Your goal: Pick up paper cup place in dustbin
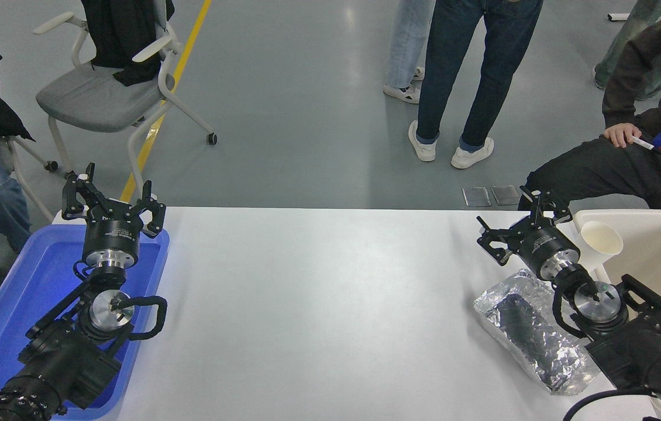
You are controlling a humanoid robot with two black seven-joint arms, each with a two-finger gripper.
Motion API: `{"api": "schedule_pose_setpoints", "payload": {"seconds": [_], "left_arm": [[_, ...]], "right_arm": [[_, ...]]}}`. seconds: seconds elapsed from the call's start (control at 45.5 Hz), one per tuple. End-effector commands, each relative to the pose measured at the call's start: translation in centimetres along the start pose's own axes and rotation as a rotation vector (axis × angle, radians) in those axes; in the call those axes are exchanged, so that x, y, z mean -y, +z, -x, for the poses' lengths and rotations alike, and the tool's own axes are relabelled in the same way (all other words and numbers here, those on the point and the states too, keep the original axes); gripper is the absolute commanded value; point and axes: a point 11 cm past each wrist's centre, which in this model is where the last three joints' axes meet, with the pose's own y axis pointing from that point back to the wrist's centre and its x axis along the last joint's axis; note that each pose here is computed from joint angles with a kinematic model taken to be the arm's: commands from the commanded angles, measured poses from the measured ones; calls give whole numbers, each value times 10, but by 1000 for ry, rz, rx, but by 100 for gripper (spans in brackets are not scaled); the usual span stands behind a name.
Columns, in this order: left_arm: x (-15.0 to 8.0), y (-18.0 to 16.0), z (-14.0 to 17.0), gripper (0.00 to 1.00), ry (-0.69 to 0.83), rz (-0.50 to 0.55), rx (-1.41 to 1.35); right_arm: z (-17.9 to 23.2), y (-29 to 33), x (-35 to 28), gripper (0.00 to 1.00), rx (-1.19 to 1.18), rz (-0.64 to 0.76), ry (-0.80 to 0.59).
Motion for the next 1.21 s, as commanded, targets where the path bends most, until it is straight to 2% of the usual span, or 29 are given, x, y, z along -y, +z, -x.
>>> {"api": "schedule_pose_setpoints", "payload": {"seconds": [0.0,0.264,0.484,0.791,1.187], "left_arm": [[0,-1,0,99,1,-3,-2],[0,0,0,99,0,0,-2],[0,-1,0,99,0,-2,-2],[-1,-1,0,99,2,-1,-1],[0,0,-1,99,2,-1,0]], "right_arm": [[4,-7,3,100,-7,-11,-6],[11,-1,6,100,-46,24,-23],[47,-7,20,100,-195,81,-105],[87,-82,-1,100,-729,180,-177],[130,-112,-57,100,-1477,521,-225]]}}
